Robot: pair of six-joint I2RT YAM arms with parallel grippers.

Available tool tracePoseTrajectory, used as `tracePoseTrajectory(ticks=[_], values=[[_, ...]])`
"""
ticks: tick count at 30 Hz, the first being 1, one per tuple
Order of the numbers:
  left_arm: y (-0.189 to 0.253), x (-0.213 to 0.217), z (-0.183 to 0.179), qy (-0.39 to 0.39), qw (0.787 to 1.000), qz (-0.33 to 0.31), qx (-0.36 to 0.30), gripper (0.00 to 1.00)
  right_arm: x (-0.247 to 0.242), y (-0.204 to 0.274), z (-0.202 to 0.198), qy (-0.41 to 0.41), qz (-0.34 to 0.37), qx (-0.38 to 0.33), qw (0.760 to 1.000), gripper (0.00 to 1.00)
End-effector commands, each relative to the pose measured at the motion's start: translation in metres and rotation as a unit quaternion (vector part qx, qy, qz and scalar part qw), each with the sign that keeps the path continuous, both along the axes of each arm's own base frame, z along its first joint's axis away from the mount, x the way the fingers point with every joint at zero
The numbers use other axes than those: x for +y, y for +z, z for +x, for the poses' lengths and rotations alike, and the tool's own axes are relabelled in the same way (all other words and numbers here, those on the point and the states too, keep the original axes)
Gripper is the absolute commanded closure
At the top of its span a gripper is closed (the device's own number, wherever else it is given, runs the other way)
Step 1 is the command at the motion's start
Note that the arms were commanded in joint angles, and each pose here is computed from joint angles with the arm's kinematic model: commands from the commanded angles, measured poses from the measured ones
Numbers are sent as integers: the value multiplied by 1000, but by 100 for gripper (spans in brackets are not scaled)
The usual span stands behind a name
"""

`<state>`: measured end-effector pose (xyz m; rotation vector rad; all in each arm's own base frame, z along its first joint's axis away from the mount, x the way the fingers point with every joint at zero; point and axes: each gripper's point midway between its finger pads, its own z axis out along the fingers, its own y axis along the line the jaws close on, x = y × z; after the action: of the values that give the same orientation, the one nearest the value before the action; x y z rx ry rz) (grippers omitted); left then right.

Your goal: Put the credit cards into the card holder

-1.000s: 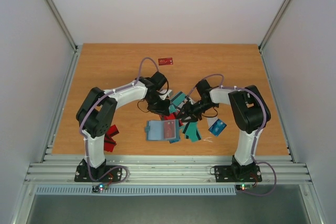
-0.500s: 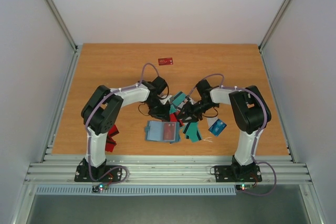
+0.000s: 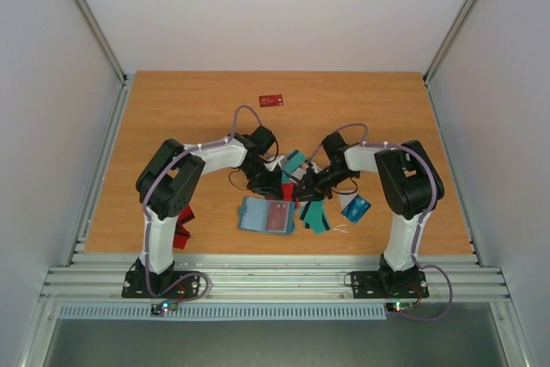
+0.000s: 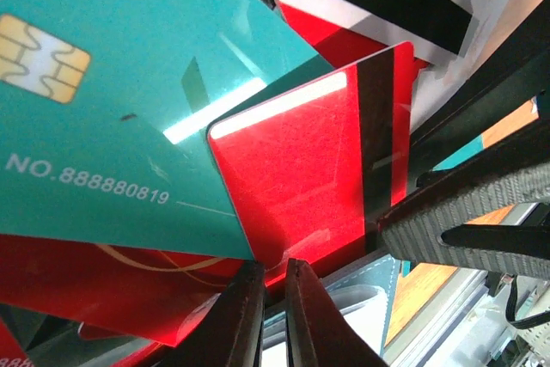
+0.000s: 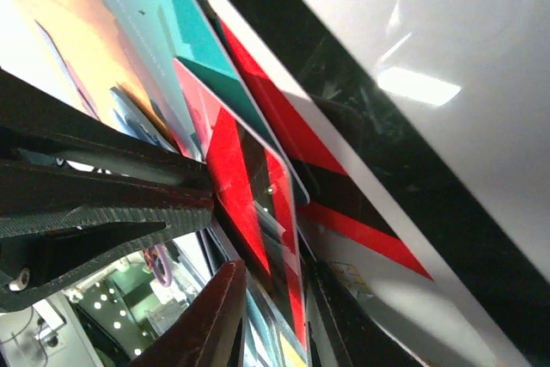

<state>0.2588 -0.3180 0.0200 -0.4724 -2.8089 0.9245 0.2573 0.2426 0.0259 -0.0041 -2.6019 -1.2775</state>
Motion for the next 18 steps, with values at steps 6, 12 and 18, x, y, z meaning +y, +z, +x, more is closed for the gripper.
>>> tracePoseTrajectory(ticks=[6,12,18], values=[[-39,6,-7,3,999,39,18,89,8,0,17,-17,10,-15,1000,88],[-33,4,-5,6,999,34,12,89,3,-6,18,-19,-15,-12,1000,96],[-14,2,3,10,1000,28,-9,89,-11,-1,15,-14,-63,-21,998,99]])
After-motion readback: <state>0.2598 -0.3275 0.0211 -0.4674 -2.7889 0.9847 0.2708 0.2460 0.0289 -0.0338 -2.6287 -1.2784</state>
